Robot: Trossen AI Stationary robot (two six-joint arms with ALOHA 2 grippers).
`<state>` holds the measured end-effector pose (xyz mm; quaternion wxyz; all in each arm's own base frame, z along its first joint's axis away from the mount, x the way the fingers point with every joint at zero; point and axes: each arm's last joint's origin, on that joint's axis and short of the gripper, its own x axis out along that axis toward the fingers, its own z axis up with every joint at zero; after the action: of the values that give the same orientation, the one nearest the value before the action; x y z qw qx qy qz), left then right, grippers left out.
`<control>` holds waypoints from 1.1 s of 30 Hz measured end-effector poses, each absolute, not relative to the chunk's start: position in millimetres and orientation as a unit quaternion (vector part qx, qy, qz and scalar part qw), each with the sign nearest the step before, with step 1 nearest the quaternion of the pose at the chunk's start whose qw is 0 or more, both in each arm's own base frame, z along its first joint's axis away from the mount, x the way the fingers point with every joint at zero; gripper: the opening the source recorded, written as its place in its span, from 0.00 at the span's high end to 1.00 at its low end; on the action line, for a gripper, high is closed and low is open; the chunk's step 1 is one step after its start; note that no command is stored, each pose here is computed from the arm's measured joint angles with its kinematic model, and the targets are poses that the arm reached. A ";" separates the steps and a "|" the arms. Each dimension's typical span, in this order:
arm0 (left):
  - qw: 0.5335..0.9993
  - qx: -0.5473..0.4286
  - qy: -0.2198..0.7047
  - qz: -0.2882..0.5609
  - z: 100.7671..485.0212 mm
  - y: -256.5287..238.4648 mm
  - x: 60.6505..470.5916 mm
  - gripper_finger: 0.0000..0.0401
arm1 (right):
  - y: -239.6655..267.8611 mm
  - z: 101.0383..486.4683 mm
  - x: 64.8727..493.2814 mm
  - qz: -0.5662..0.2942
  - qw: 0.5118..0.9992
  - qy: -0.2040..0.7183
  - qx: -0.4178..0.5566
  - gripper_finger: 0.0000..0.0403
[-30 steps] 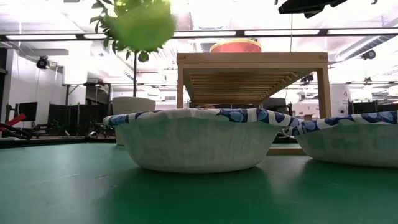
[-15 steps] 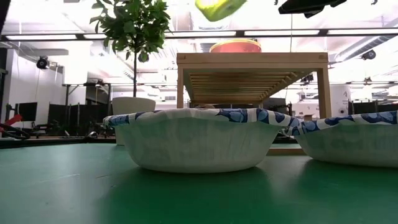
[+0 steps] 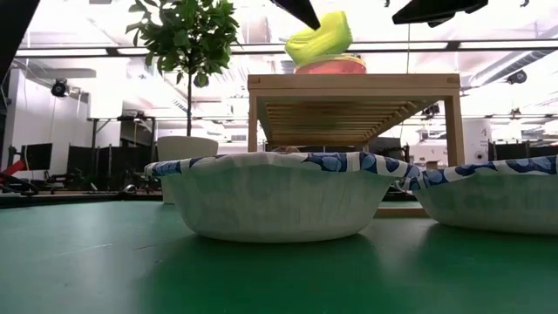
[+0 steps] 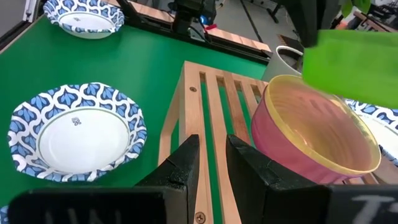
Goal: Place and stack bowls onto a shelf
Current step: Stack the green bowl on top of the yellow bowl, then stack the white patterned bowl on top of the other white patterned bowl on the shelf
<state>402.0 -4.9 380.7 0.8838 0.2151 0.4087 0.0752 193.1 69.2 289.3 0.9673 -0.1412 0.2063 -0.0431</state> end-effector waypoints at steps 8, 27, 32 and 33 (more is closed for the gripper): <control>0.884 0.214 0.408 0.077 380.2 -3.5 403.0 0.94 | 69.2 289.2 193.2 -0.043 0.967 0.206 -0.142 0.83; 0.865 0.137 0.482 0.017 372.5 -14.6 384.3 0.87 | 69.2 289.3 193.2 -0.044 0.968 0.206 -0.137 0.83; 0.845 0.078 0.528 -0.033 354.3 -29.3 375.5 0.87 | 69.8 289.3 193.2 -0.035 0.969 0.206 -0.132 0.83; 0.840 0.080 0.536 -0.038 349.4 -33.5 372.8 0.87 | 70.2 289.1 193.2 -0.029 0.969 0.206 -0.131 0.83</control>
<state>372.8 -33.5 349.4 0.8397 0.0796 0.5359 -0.0375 193.2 70.2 289.1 0.9693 -0.1306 0.2064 -0.0291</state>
